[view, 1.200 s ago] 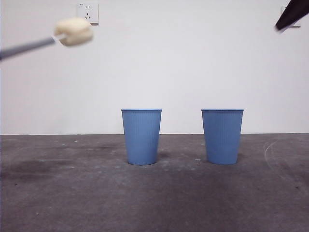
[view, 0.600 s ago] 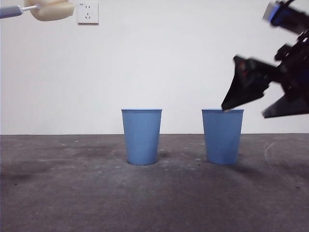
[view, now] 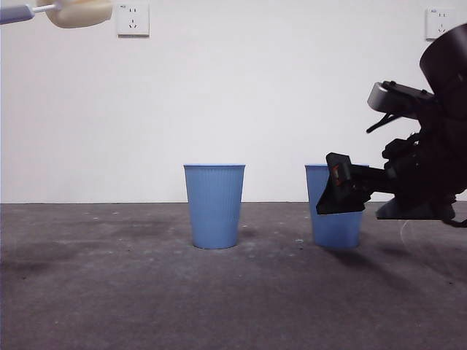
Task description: Pick up the cup brush,pick up the cup,insert the brush into the cup,clean the cup,put the cup brush back,put the cup back to the fixed position on the table
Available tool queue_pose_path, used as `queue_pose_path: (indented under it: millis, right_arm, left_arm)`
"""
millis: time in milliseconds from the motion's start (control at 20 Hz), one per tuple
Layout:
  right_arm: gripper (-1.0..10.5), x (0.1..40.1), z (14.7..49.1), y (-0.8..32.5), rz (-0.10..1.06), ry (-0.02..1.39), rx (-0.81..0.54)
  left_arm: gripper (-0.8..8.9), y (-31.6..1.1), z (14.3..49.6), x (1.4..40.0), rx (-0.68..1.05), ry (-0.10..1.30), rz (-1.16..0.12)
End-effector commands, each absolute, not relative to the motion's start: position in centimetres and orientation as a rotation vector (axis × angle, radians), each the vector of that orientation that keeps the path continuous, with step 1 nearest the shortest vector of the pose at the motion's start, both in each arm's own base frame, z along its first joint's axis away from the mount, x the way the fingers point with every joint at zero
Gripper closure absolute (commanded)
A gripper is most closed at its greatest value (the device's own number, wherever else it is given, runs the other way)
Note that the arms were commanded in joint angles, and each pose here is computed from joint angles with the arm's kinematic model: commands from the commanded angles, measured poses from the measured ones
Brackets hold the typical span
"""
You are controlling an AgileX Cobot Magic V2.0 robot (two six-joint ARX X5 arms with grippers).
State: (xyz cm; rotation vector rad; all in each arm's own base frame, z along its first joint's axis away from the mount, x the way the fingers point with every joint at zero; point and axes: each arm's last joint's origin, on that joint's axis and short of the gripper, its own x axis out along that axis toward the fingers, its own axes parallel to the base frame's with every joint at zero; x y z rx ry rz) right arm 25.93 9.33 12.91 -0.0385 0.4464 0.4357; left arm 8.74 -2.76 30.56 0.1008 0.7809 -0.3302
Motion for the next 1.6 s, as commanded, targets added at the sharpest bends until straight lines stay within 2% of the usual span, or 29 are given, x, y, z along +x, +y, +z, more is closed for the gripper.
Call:
queue_pose_path:
  millis: [50,800,900,1000,1250,1350,1600]
  right_arm:
    - [3.2,26.1,12.2,9.4,0.425,0.427,-0.037]
    - [3.4,28.3,10.2,10.1,0.408,0.328,-0.041]
    - [4.2,28.6,10.3,10.2,0.410,0.299,-0.038]
    - [4.3,28.7,10.3,10.2,0.408,0.292,-0.036]
    - [8.3,28.6,10.2,10.2,0.404,0.298,-0.045]
    - [9.3,28.6,10.1,10.2,0.419,0.307,-0.051]
    - [9.6,28.5,10.0,10.2,0.434,0.318,-0.065]
  left_arm:
    - [8.22,-2.8,30.4,8.8,0.111,0.778,-0.338]
    - [8.22,-2.8,30.4,8.8,0.118,0.776,-0.341]
    - [8.22,-2.8,30.4,8.8,0.119,0.776,-0.341]
    - [8.22,-2.8,30.4,8.8,0.120,0.776,-0.341]
    - [8.22,-2.8,30.4,8.8,0.122,0.777,-0.342]
    - [8.22,-2.8,30.4,8.8,0.123,0.778,-0.342]
    - [8.22,-2.8,30.2,8.8,0.151,0.794,-0.352]
